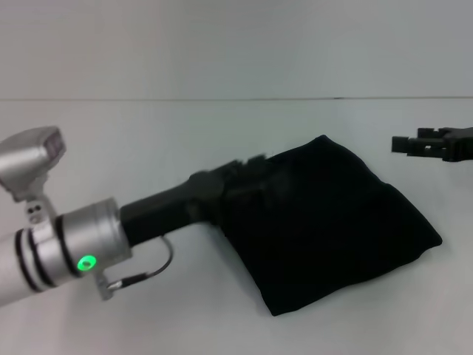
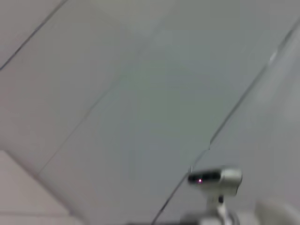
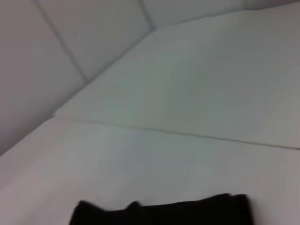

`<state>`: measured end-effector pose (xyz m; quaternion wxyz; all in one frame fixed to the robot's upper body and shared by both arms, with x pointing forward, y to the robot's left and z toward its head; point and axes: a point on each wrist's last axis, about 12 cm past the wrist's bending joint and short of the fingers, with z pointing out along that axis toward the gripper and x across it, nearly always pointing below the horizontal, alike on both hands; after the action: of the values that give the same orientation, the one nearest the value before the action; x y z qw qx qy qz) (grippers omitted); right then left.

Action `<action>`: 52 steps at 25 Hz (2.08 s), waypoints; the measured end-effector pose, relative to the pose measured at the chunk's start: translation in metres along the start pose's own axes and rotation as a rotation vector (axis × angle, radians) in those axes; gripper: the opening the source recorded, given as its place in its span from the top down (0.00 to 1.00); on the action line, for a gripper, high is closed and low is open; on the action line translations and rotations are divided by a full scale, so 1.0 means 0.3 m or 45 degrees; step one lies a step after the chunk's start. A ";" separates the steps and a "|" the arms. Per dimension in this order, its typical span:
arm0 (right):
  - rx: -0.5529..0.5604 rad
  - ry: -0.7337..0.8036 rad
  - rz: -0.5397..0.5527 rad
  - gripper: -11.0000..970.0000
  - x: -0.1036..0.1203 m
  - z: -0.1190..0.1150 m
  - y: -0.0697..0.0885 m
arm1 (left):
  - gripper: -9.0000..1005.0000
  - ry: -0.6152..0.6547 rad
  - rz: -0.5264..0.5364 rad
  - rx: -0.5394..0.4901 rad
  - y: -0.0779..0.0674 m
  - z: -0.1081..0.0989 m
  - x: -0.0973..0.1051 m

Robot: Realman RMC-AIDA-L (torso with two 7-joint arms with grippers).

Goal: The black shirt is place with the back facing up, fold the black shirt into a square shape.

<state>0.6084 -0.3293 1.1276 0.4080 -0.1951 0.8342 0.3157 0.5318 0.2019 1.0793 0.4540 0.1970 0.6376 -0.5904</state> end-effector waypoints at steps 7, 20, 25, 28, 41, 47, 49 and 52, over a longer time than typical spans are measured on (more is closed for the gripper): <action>-0.153 0.018 -0.280 0.16 -0.014 0.014 0.063 | 0.11 0.187 0.252 -0.051 -0.008 -0.104 0.049; -0.325 0.333 -0.620 0.23 -0.053 0.096 0.153 | 0.11 0.310 0.259 0.027 -0.037 -0.125 0.116; -0.329 0.408 -0.709 0.23 -0.084 0.148 0.183 | 0.11 0.370 0.248 0.040 -0.040 -0.131 0.134; -0.334 0.444 -0.766 0.23 -0.094 0.191 0.210 | 0.11 0.373 0.246 0.040 -0.040 -0.133 0.136; -0.307 0.587 -0.978 0.23 -0.075 0.344 0.309 | 0.11 0.367 0.219 0.039 -0.038 -0.130 0.126; -0.258 0.593 -0.994 0.31 -0.075 0.362 0.309 | 0.11 0.365 0.209 0.025 -0.034 -0.131 0.122; -0.255 0.590 -0.994 0.39 -0.076 0.363 0.309 | 0.11 0.365 0.210 0.023 -0.034 -0.131 0.122; -0.254 0.590 -0.996 0.49 -0.077 0.362 0.308 | 0.11 0.363 0.211 0.021 -0.033 -0.131 0.121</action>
<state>0.6288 -0.1861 1.1293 0.2786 -0.5986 0.7327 0.1649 0.4919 0.2261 1.0512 0.4044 0.3342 0.6722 -0.5224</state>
